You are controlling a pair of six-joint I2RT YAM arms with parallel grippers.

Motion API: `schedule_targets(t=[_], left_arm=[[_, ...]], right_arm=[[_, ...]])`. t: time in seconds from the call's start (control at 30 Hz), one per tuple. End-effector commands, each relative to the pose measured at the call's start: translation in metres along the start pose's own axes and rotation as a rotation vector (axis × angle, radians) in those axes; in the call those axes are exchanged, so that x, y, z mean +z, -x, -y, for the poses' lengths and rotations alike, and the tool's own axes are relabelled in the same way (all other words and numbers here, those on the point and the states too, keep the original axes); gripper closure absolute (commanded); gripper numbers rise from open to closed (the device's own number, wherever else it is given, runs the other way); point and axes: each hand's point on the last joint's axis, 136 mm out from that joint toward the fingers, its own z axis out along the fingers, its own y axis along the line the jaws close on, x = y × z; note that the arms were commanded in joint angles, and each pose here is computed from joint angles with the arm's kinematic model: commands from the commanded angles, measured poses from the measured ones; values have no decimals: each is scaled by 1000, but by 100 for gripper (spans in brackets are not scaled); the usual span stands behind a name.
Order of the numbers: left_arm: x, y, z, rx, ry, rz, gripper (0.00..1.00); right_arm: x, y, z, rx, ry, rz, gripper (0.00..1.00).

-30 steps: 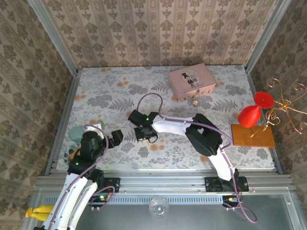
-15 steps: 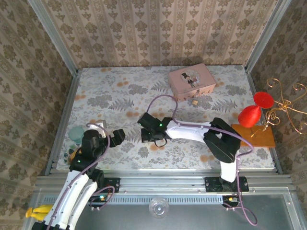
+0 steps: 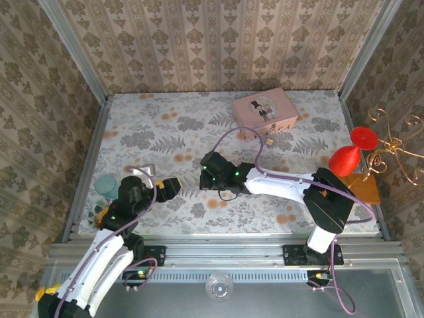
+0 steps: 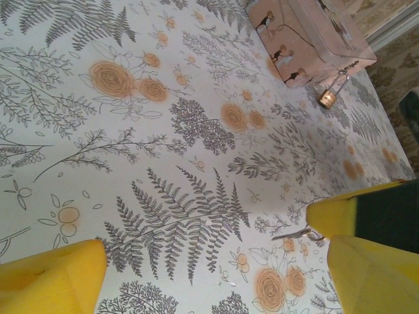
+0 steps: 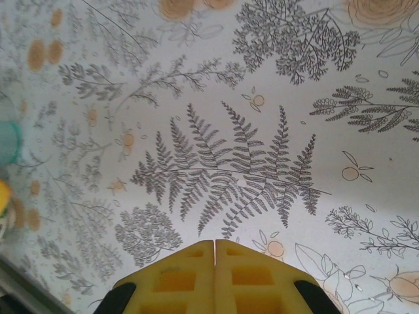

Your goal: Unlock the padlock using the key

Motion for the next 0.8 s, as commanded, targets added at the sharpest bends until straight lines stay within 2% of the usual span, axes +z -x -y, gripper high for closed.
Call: schedule_targets(t=[0.0,0.23,0.53,0.77], left_arm=[[-5,13,19,73,-66,47,12],[-2,19,42,182,-181,114,14],[5,52,75,432,-249,366,16],[26,50,97,665,-285,348,10]], right_arm=[[-25,21,-1,-9,-3,63,100],[-55,37,6,9,4,119,100],[-79,48,18,27,-3,149,100],[-92,53,18,28,14,155,100]])
